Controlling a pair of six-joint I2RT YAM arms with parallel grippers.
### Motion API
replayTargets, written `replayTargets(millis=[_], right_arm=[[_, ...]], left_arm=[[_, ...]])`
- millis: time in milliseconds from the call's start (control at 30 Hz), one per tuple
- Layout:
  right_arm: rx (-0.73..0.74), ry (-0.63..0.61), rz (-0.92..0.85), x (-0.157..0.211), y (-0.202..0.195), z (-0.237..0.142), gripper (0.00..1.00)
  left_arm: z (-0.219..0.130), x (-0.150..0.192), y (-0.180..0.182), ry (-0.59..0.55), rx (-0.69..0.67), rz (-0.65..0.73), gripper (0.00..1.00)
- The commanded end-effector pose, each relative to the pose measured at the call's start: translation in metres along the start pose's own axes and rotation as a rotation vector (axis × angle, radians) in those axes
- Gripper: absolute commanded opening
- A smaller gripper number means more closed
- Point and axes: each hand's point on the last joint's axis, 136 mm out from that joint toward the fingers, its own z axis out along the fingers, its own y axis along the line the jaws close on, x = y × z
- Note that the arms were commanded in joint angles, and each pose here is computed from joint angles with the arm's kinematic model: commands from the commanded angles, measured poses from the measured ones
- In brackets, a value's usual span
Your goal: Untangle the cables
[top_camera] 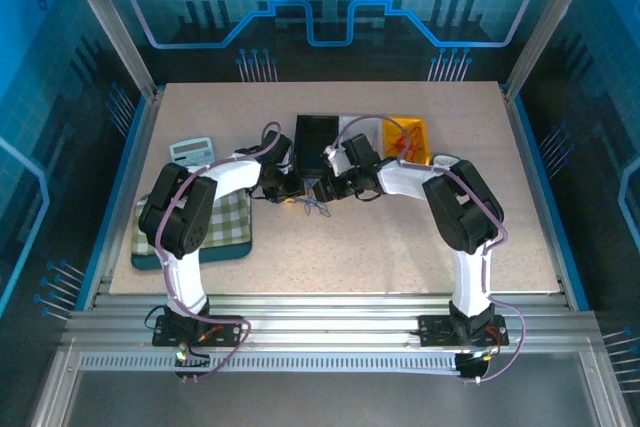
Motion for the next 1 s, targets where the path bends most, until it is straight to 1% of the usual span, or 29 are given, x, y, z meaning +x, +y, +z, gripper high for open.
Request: replayTargets(millis=[0,167,367,467,567,633,733,800,967], right_arm=[[-0.035,-0.026,0.053,-0.013,-0.005,0.005,0.5],[-0.042,-0.048,0.083,-0.023,-0.009,0.011,0.47],[-0.089,-0.067,0.106,-0.032,-0.004,0.017,0.43],[-0.104,-0.067,0.119,-0.032,-0.003,0.02,0.36],[-0.104,-0.074,0.12,-0.032,-0.005,0.021,0.23],[-0.096,-0.08,0.111,-0.031,-0.005,0.019,0.12],[-0.09,-0.112,0.096,-0.034,-0.004,0.012,0.03],[-0.09,-0.126,0.086,-0.037,-0.003,0.006,0.0],[-0.114,-0.164,0.046,-0.044,0.009,-0.02,0.0]], left_arm=[[0.0,0.009,0.001,0.026,0.009,0.029,0.3],[0.001,0.011,-0.001,0.039,0.023,0.042,0.3],[0.004,0.014,-0.001,0.061,0.028,0.048,0.3],[0.005,0.016,-0.001,0.075,0.031,0.053,0.3],[0.005,0.018,-0.001,0.081,0.032,0.051,0.3],[0.004,0.019,0.0,0.08,0.028,0.051,0.3],[0.002,0.019,0.002,0.071,0.026,0.044,0.3],[0.002,0.018,0.004,0.066,0.026,0.034,0.3],[0.002,0.017,0.014,0.063,0.012,-0.011,0.29]])
